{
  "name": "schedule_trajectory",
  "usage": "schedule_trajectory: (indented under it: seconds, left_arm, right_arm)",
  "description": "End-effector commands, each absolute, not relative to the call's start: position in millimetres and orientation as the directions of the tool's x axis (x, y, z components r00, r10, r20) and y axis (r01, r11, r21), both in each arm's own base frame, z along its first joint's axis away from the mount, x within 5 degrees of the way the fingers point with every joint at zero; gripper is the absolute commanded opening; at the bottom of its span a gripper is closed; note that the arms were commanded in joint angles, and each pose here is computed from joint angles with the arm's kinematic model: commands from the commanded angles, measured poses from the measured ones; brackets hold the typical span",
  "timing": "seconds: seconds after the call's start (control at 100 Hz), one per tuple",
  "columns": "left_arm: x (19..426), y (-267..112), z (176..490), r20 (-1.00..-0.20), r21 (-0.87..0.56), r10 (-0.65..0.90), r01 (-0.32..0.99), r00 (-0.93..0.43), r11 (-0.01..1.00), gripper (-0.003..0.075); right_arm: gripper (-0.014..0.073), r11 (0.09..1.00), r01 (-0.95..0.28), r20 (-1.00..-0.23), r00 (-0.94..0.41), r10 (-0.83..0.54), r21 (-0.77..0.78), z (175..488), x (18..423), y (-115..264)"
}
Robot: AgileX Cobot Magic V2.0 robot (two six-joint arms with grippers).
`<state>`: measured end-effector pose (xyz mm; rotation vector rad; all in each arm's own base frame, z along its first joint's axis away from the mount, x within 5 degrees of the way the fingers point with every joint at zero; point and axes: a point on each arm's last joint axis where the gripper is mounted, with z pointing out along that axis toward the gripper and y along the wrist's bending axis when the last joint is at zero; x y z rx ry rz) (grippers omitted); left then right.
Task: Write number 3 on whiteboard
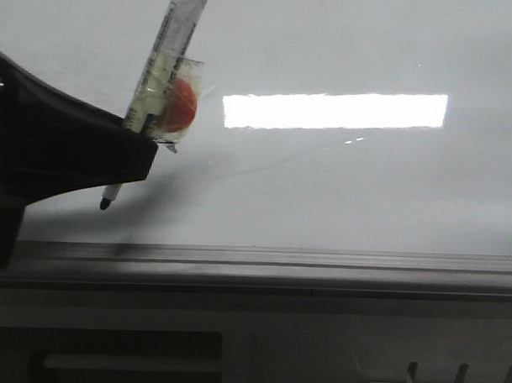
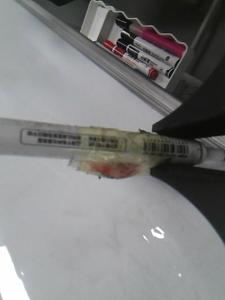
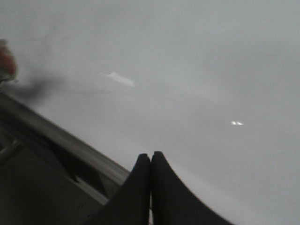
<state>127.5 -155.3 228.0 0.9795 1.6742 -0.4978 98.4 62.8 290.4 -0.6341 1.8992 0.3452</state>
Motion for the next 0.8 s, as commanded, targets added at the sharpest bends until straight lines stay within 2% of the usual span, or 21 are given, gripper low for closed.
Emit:
schedule_trajectory:
  seconds: [0.0, 0.15, 0.25, 0.36, 0.56, 0.79]
  left_arm:
    - [129.4, -161.8, 248.6, -0.932, 0.247, 0.359, 0.815, 0.051, 0.524, -0.0021]
    - [132.1, -164.0, 253.2, -0.853, 0.388, 0.502, 0.813, 0.139, 0.435, -0.0021]
    - [131.9, -165.3, 255.2, -0.798, 0.489, 0.551, 0.795, 0.243, 0.359, -0.0021]
    - [130.6, -166.3, 255.3, -0.749, 0.563, 0.576, 0.774, 0.328, 0.291, -0.0021]
    - [130.1, -167.1, 256.2, -0.742, 0.578, 0.57, 0.767, 0.352, 0.278, -0.0021]
    - [128.2, -169.3, 258.5, -0.726, 0.611, 0.553, 0.751, 0.408, 0.248, -0.002]
  right_arm:
    - [0.0025, 0.754, -0.65, -0.931, -0.207, -0.301, -0.099, 308.5, 105.4, 80.3]
    - [0.026, 0.64, -0.761, -0.908, -0.189, -0.373, -0.104, 309.1, 107.5, 109.6]
    - [0.0365, 0.58, -0.808, -0.899, -0.172, -0.403, -0.105, 312.0, 107.0, 125.5]
    - [0.0368, 0.53, -0.841, -0.89, -0.159, -0.428, -0.105, 314.8, 108.8, 142.8]
    - [0.0368, 0.449, -0.879, -0.882, -0.076, -0.464, -0.161, 316.9, 111.3, 171.5]
    - [0.0368, 0.452, -0.875, -0.899, -0.048, -0.436, -0.173, 317.3, 120.4, 187.9]
